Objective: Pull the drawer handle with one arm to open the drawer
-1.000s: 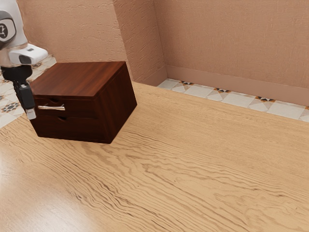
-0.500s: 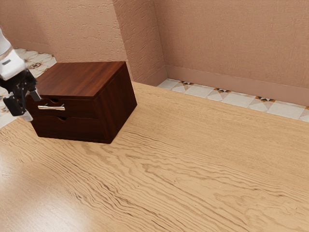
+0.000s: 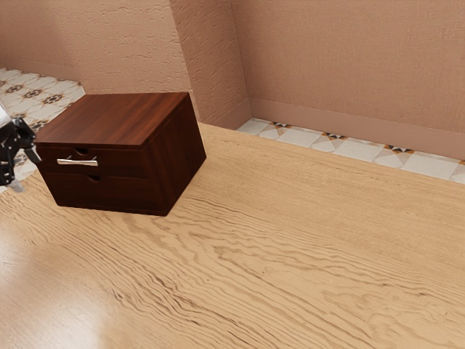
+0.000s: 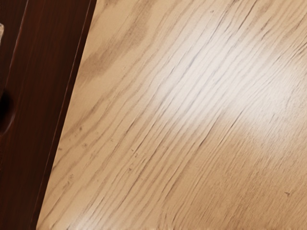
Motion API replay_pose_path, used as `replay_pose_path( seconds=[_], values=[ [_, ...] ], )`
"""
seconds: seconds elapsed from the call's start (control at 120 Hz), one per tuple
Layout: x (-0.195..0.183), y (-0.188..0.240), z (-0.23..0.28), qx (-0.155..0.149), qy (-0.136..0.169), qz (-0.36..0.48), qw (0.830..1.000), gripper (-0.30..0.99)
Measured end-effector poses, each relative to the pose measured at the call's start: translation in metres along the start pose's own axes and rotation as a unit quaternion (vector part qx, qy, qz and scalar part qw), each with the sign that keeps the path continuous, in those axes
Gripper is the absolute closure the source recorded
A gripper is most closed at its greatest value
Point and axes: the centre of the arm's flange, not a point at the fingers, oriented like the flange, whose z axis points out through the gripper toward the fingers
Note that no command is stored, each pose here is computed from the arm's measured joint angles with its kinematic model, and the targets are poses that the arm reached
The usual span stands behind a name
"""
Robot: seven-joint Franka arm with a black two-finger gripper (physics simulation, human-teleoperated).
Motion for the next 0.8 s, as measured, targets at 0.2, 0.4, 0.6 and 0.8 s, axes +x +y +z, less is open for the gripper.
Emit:
replay_pose_path(
  seconds=[0.2,0.4,0.6,0.8],
  values=[
    [0.008,-0.011,0.02,-0.006,0.003,0.042,0.999,0.0],
    [0.106,-0.028,0.044,-0.007,0.012,0.149,0.989,0.0],
    [0.09,-0.036,0.041,0.006,0.007,0.154,0.988,0.0],
    [0.086,-0.041,0.038,0.014,0.005,0.163,0.987,0.0]
  ],
)
